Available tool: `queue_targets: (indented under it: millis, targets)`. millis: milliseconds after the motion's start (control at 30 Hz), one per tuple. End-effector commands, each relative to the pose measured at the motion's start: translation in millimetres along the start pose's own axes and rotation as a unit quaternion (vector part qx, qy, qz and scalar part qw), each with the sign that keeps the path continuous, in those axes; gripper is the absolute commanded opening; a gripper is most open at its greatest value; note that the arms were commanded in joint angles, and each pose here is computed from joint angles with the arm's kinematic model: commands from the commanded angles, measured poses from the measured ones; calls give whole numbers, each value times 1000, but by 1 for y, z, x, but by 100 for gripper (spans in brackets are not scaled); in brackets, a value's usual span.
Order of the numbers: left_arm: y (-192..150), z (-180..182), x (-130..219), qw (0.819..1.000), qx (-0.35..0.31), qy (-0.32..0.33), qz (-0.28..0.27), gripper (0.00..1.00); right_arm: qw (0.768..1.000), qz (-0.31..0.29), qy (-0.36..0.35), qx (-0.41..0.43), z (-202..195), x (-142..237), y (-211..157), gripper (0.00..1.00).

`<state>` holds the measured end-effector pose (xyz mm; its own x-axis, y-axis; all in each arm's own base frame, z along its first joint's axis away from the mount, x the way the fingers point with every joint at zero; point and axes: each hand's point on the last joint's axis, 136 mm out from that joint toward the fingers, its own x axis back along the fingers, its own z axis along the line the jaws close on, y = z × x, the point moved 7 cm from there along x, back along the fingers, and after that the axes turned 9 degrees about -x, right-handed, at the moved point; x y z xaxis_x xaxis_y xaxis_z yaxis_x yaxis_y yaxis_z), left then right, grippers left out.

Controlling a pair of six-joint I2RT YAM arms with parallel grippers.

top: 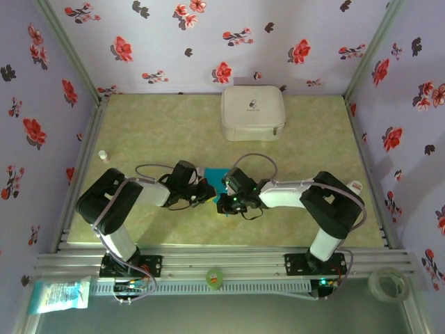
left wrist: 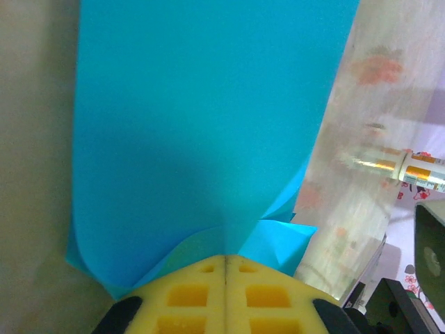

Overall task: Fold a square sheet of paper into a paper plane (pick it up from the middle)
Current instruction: Third fold the triangle at the center of the table.

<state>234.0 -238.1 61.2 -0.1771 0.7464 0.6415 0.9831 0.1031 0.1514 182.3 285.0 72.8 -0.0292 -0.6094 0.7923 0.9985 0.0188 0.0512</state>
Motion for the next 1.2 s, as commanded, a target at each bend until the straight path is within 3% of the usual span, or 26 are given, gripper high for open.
queue_targets:
  millis: [0, 400, 667, 800, 1167]
  targets:
    - [-18, 33, -6, 997, 27, 71, 24, 0, 1000, 11, -8, -27, -16, 3, -11, 10]
    - [-18, 36, -5, 996, 31, 78, 22, 0, 999, 11, -16, -34, -41, 21, -29, 4]
    - [-16, 31, -4, 997, 27, 68, 17, 0, 997, -45, 69, -8, 11, 57, -8, 4]
    - [-14, 29, -4, 997, 26, 65, 15, 0, 997, -35, 70, -9, 25, 44, 6, 3]
    - [-12, 24, -4, 998, 20, 53, 14, 0, 996, -42, 53, -60, 10, 12, 26, 3]
